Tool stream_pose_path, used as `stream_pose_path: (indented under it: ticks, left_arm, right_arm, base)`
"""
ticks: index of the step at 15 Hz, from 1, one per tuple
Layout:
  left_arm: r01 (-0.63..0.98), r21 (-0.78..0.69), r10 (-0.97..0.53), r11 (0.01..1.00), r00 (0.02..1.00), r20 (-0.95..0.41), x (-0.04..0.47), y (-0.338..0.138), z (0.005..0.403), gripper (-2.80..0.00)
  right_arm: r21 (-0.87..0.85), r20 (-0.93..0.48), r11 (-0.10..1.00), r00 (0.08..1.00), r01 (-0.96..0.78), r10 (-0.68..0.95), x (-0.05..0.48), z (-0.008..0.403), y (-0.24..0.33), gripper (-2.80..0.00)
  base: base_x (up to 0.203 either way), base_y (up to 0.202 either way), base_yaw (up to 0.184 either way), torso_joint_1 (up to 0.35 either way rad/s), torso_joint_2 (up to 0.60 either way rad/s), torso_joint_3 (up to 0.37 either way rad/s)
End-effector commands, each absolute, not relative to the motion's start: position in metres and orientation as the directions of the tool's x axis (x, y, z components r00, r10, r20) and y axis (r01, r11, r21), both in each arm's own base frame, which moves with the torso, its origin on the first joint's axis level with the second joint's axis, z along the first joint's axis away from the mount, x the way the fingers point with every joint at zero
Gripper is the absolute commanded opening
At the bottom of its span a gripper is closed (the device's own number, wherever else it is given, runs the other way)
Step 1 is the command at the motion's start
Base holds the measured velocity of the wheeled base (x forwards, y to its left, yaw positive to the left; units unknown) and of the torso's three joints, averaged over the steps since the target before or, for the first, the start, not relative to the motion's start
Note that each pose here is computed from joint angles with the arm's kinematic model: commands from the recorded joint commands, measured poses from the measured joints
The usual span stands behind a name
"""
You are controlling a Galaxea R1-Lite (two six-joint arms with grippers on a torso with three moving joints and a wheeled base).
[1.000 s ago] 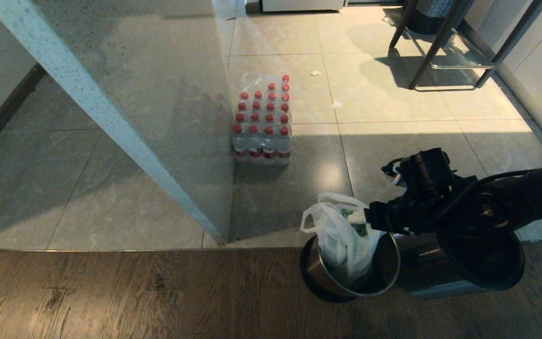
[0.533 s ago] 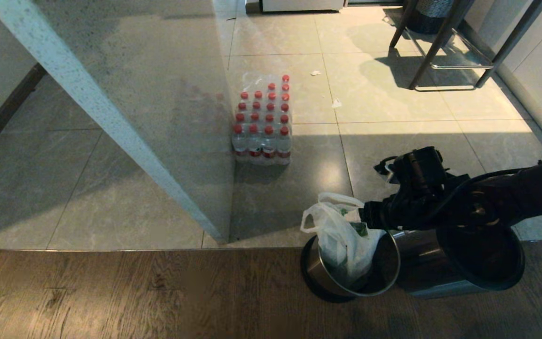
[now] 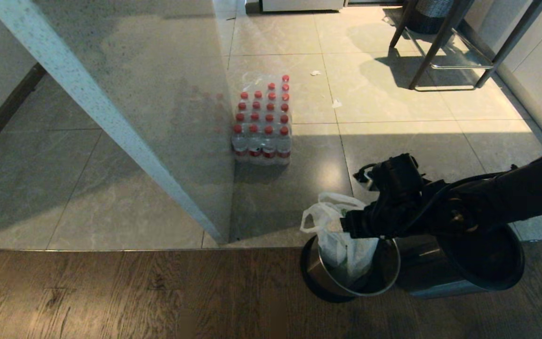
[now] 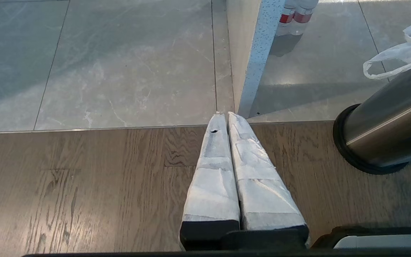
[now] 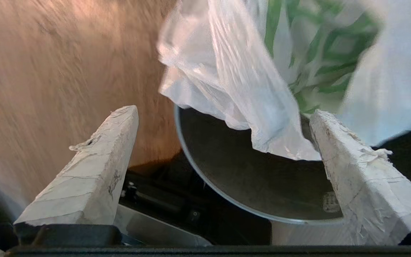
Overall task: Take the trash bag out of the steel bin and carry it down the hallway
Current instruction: Pick up the trash bag
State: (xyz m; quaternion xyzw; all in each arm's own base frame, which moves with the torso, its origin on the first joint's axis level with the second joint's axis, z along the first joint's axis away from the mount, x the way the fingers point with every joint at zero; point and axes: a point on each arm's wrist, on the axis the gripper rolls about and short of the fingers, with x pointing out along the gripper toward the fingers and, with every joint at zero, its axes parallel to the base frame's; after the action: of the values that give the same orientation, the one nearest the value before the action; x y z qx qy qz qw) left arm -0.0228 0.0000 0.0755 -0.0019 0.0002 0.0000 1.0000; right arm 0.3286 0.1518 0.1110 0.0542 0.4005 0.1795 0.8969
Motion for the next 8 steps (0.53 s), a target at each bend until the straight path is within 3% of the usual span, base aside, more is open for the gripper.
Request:
stream_pose_path:
  ticks: [1, 8]
  left_arm:
    - [0.000, -0.005, 0.000, 1.000, 1.000, -0.002, -0.023, 0.000, 0.076, -2.80]
    - [0.000, -0.005, 0.000, 1.000, 1.000, -0.002, -0.023, 0.000, 0.076, -2.80]
  right_arm:
    - [0.230, -0.746, 0.936, 0.569, -0.268, 0.346, 0.336, 0.083, 0.157, 0.00]
    - [0.196, -0.746, 0.943, 0.583, -0.270, 0.322, 0.346, 0.062, 0.161, 0.00]
  base:
    - [0.000, 0.000, 0.000, 0.000, 0.00, 0.000]
    - [0.000, 0.000, 0.000, 0.000, 0.00, 0.000]
